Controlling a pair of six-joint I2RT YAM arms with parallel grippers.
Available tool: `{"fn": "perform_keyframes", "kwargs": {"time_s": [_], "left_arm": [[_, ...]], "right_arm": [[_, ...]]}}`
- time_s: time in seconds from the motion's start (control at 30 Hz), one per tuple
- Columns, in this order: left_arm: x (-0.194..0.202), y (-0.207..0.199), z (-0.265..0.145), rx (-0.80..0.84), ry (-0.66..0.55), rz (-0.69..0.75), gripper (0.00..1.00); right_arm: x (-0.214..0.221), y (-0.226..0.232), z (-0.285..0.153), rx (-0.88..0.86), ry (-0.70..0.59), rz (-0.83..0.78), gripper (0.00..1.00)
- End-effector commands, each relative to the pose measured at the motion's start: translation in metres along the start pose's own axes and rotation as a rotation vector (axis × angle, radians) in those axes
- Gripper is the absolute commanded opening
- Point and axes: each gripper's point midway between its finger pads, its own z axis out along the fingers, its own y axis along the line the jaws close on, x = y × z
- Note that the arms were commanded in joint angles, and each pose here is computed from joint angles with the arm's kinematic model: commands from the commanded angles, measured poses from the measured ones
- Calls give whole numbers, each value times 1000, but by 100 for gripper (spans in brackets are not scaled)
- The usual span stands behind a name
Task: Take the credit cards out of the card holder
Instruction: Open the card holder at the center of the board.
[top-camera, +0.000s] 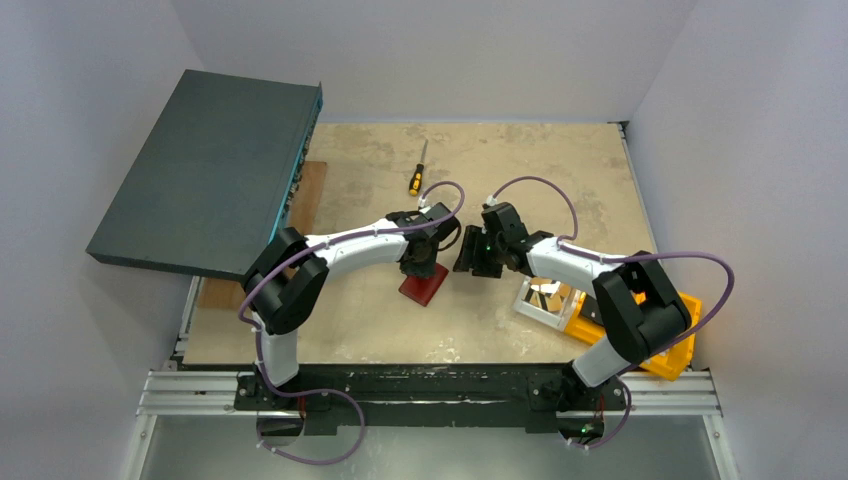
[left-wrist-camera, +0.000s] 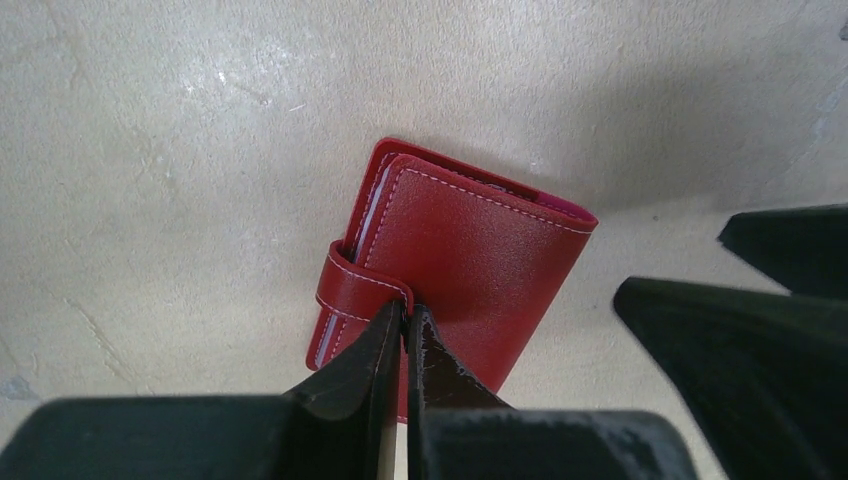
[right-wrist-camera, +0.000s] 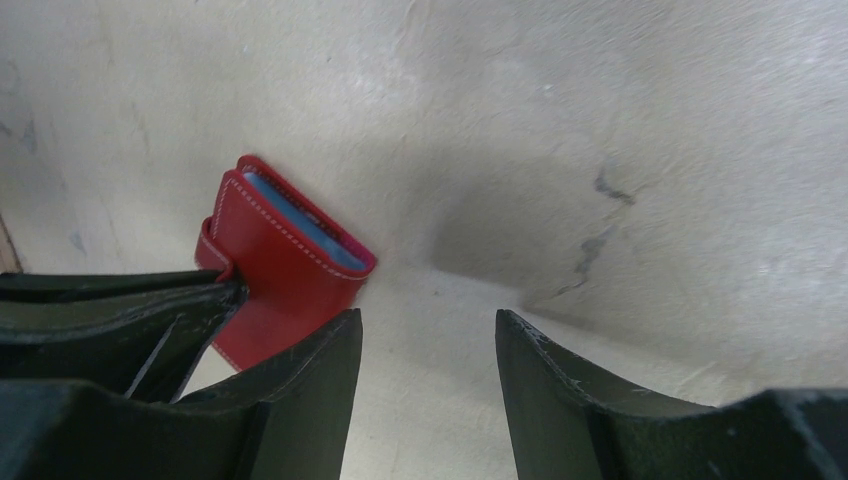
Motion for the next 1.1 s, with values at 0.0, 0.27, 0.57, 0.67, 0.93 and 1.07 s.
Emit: {"fn": "perform_keyframes", "kwargs": {"time_s": [0.0, 0.27, 0.57, 0.67, 0.93, 1.07], "left_arm": [[-4, -9, -8, 74, -2, -73, 0], [-9, -15, -36, 232, 4, -195, 0], [-20, -2, -88, 302, -71, -232, 0], [-20, 0, -104, 333, -83, -239, 0], [-17, 6, -120, 340, -99, -251, 0], [-16, 3, -118, 354, -91, -258, 0]], "right_arm": [[3, 31, 3, -102, 1, 2, 51], [16, 37, 21, -104, 35, 2, 51], [17, 34, 30, -83, 39, -16, 54], [11, 34, 26, -70, 24, -30, 62], [-10, 43, 8, -55, -36, -56, 76], [-16, 42, 0, -42, -63, -55, 77]]}}
